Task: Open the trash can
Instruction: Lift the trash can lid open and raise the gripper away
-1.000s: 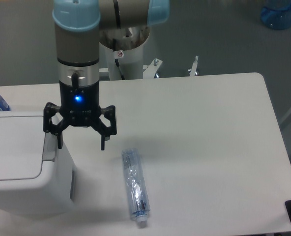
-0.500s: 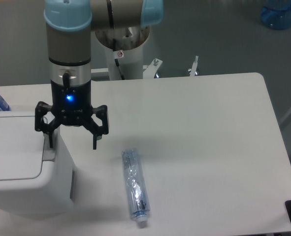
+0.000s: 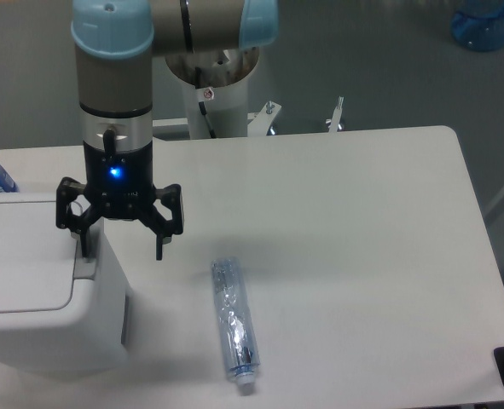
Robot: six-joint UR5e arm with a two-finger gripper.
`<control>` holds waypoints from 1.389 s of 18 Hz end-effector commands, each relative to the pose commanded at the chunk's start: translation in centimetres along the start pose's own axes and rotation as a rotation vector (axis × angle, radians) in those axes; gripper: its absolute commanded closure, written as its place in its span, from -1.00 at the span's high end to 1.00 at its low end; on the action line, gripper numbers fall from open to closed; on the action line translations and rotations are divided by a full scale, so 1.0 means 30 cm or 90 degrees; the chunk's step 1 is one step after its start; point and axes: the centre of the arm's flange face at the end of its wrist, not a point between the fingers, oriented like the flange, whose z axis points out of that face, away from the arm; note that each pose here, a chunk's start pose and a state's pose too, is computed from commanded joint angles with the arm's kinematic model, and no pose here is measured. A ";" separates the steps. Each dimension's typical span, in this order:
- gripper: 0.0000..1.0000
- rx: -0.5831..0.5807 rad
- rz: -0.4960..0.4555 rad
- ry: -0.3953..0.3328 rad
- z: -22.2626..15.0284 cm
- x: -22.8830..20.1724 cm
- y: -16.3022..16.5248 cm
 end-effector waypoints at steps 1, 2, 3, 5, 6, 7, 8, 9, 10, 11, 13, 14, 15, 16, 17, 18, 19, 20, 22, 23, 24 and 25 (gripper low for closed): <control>1.00 -0.003 -0.001 0.000 0.007 -0.004 0.003; 1.00 -0.005 -0.001 0.000 0.012 -0.001 0.007; 1.00 -0.005 -0.001 0.000 0.012 -0.001 0.007; 1.00 -0.008 -0.001 0.001 0.022 -0.003 0.007; 1.00 -0.007 -0.002 0.000 0.020 -0.006 0.005; 1.00 -0.007 -0.001 0.001 0.020 -0.003 0.005; 1.00 -0.008 -0.001 0.001 0.024 -0.003 0.005; 1.00 -0.006 -0.001 0.002 0.018 -0.002 0.004; 1.00 -0.003 -0.001 0.000 0.010 -0.005 0.000; 1.00 0.005 0.000 -0.001 -0.009 -0.003 -0.010; 1.00 0.022 -0.002 -0.005 -0.051 -0.023 -0.036; 1.00 0.028 -0.008 -0.010 -0.064 -0.047 -0.047; 1.00 0.030 -0.014 -0.013 -0.072 -0.074 -0.051; 1.00 0.033 -0.018 -0.016 -0.077 -0.090 -0.056; 1.00 0.038 -0.024 -0.020 -0.095 -0.112 -0.059; 1.00 0.045 -0.031 -0.027 -0.119 -0.143 -0.060; 1.00 0.049 -0.036 -0.032 -0.135 -0.160 -0.060; 1.00 0.051 -0.039 -0.040 -0.141 -0.189 -0.063; 1.00 0.052 -0.048 -0.049 -0.149 -0.234 -0.063; 1.00 0.052 -0.054 -0.054 -0.148 -0.260 -0.064; 1.00 0.051 -0.057 -0.057 -0.150 -0.282 -0.063; 1.00 0.049 -0.051 -0.061 -0.153 -0.301 -0.063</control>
